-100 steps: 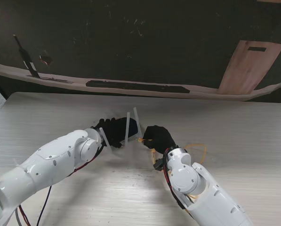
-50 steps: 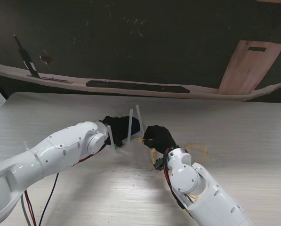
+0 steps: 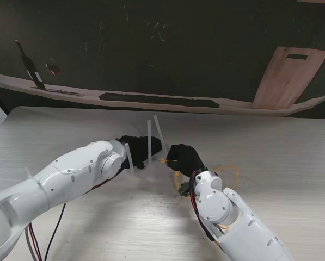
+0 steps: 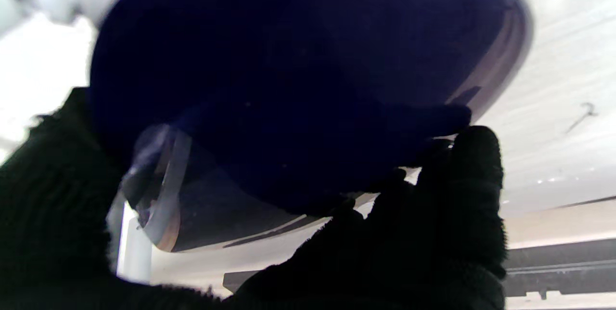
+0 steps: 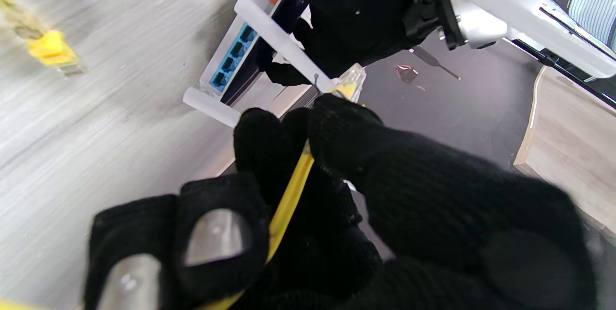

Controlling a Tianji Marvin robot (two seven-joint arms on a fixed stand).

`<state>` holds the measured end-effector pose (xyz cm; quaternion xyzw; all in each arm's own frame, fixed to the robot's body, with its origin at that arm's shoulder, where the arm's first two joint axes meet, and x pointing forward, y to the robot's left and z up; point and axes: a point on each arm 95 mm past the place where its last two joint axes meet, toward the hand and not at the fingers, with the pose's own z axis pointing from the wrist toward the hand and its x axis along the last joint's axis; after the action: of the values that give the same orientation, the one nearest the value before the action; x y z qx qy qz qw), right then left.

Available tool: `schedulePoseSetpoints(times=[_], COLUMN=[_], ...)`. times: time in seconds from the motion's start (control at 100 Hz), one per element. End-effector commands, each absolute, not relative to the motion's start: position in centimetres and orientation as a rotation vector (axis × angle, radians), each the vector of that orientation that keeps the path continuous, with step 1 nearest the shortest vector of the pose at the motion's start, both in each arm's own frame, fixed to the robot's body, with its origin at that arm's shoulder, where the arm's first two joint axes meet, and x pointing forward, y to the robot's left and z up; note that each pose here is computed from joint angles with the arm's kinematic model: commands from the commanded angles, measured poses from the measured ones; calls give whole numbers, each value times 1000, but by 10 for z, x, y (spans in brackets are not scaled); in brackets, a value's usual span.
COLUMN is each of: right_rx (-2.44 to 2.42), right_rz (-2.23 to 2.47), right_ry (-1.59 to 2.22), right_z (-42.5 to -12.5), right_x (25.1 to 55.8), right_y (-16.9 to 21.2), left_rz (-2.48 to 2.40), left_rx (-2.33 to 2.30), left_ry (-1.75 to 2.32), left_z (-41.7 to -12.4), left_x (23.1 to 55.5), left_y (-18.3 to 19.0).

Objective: Untangle the Ethernet cable and plug it into the router

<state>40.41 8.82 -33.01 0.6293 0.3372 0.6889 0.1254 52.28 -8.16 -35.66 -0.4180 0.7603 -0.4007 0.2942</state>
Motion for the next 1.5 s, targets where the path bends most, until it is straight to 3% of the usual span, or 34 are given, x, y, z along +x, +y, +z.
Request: schedulePoseSetpoints(times=[0.0,0.63,1.49], right_rx=[1838,1820,1984], right_rz=[2013,1835,1679], right_ry=[996,1090,934], right_z=[-331,-339,-354], right_x=[402,408,411], right_y=[91,109,124], left_rz=[-976,-1125,-1143], left_rx=[-1196,-1367,-1498], left_ry=[2111,2085,2048], left_z=[-392,-365,-367], left_x=[500,466,465], left_y=[-64,-54,-74])
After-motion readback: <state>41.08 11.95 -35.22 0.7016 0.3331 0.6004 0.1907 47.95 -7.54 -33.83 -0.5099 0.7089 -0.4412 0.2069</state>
